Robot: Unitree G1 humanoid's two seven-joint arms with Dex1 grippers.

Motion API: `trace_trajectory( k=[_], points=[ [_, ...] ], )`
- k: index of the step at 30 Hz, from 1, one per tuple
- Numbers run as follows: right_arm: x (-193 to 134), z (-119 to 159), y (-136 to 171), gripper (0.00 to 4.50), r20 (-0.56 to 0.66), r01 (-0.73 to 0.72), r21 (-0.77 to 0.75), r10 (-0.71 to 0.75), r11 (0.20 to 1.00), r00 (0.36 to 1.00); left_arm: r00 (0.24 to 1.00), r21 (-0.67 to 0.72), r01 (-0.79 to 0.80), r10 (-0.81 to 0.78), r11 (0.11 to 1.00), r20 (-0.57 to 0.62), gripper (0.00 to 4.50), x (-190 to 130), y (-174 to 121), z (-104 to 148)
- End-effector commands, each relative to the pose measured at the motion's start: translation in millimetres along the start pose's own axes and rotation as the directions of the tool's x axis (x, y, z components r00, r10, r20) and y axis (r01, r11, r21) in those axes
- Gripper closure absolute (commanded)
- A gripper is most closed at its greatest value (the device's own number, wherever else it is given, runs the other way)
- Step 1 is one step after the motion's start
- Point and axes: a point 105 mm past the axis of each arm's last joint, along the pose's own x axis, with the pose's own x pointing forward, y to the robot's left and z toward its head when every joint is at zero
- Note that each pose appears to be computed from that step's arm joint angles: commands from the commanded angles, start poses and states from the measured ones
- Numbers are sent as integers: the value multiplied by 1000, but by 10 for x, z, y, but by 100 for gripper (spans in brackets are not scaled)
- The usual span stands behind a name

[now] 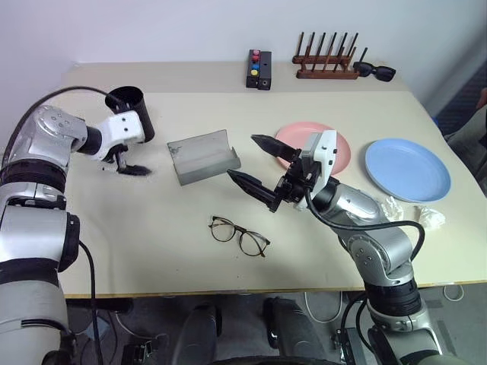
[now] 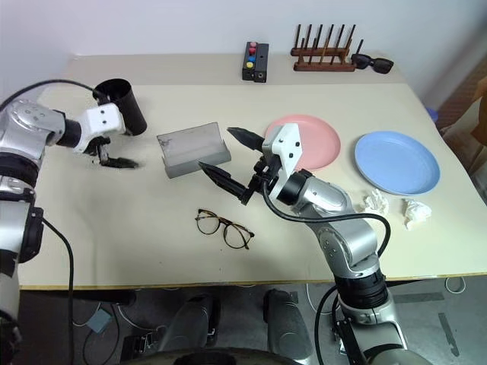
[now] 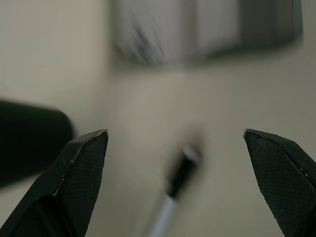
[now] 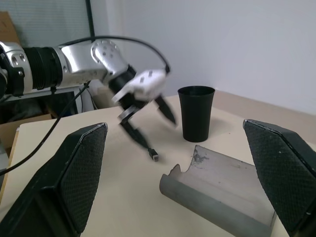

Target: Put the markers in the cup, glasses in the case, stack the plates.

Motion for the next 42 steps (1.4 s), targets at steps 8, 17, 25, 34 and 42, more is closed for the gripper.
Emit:
trace_trajectory(
  k=[8, 17, 25, 34, 42],
  points=[
    [-14, 76, 34, 0, 21, -2, -30, 3, 1000, 1000, 995, 15, 17, -16, 1000, -98, 3, 115, -51, -117],
    [-17, 76, 23, 0, 20, 2, -35, -1, 999, 1000, 995, -67, 57, -62, 996, -72, 182, 186, -123, -117],
    [-18, 72, 14, 0, 17, 3, -36, -2, 999, 1000, 997, -61, 57, -61, 997, -50, 444, 203, -129, -86],
    [-10, 70, 9, 0, 16, -3, -36, 4, 999, 1000, 979, -77, 38, -21, 996, 202, 444, 67, 10, 323],
    [15, 69, 8, 0, 18, -11, -32, 12, 999, 1000, 640, -265, -181, 317, 947, 700, 444, -619, 586, 1236]
  ],
)
